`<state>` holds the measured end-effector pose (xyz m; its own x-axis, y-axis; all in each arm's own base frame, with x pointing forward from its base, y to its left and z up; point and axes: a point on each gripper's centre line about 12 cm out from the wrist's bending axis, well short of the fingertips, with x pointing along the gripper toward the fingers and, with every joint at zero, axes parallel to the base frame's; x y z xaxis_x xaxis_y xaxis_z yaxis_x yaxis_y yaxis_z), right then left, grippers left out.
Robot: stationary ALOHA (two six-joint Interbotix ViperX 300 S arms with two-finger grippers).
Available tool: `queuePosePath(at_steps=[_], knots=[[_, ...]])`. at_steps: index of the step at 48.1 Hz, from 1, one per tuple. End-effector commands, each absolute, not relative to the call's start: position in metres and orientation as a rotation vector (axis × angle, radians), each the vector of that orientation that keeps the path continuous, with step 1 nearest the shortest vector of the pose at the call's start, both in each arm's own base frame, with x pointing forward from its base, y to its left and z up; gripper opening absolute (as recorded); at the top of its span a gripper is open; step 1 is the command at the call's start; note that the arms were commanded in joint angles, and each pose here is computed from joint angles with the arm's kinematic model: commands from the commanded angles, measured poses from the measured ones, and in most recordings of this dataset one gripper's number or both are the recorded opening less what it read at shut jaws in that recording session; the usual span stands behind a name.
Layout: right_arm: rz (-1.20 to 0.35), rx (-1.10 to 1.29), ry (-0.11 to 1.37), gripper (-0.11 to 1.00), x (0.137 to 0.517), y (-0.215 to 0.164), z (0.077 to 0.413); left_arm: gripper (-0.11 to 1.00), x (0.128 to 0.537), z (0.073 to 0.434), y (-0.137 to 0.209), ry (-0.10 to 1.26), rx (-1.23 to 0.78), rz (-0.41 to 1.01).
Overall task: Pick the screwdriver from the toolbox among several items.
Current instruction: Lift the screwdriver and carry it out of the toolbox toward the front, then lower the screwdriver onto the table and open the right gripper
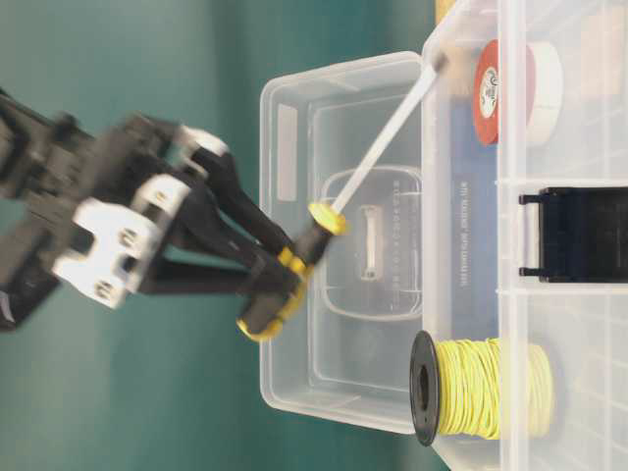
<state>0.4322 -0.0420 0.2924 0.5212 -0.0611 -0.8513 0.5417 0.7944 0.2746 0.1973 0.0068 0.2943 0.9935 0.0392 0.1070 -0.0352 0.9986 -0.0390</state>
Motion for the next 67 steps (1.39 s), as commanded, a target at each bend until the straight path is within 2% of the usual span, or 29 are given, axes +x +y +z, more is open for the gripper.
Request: queuePosePath(at_steps=[1, 8, 17, 39, 50, 62, 64, 67], knots=[[-0.359, 0.538, 0.947, 0.32, 0.426, -0.024, 0.319, 0.0, 0.198, 0.3, 0.008, -0.129, -0.04, 0.041], [-0.314, 0.524, 0.988, 0.32, 0.431, 0.009, 0.313, 0.0, 0.197, 0.302, 0.007, -0.137, -0.04, 0.039], [-0.289, 0.512, 1.047, 0.3, 0.45, 0.039, 0.279, 0.0, 0.197, 0.302, 0.007, -0.142, -0.039, 0.039], [-0.305, 0.502, 1.108, 0.3, 0.493, 0.046, 0.173, 0.0, 0.197, 0.303, 0.007, -0.151, -0.041, 0.039], [-0.313, 0.497, 1.135, 0.3, 0.498, 0.047, 0.147, 0.0, 0.197, 0.304, 0.008, -0.157, -0.041, 0.041], [-0.311, 0.5, 1.122, 0.29, 0.499, 0.046, 0.147, 0.0, 0.196, 0.304, 0.007, -0.159, -0.041, 0.039], [-0.311, 0.497, 1.122, 0.35, 0.499, 0.046, 0.149, 0.0, 0.196, 0.303, 0.007, -0.156, -0.041, 0.039], [-0.312, 0.478, 1.114, 0.53, 0.496, 0.044, 0.16, 0.0, 0.196, 0.303, 0.007, -0.156, -0.039, 0.039]])
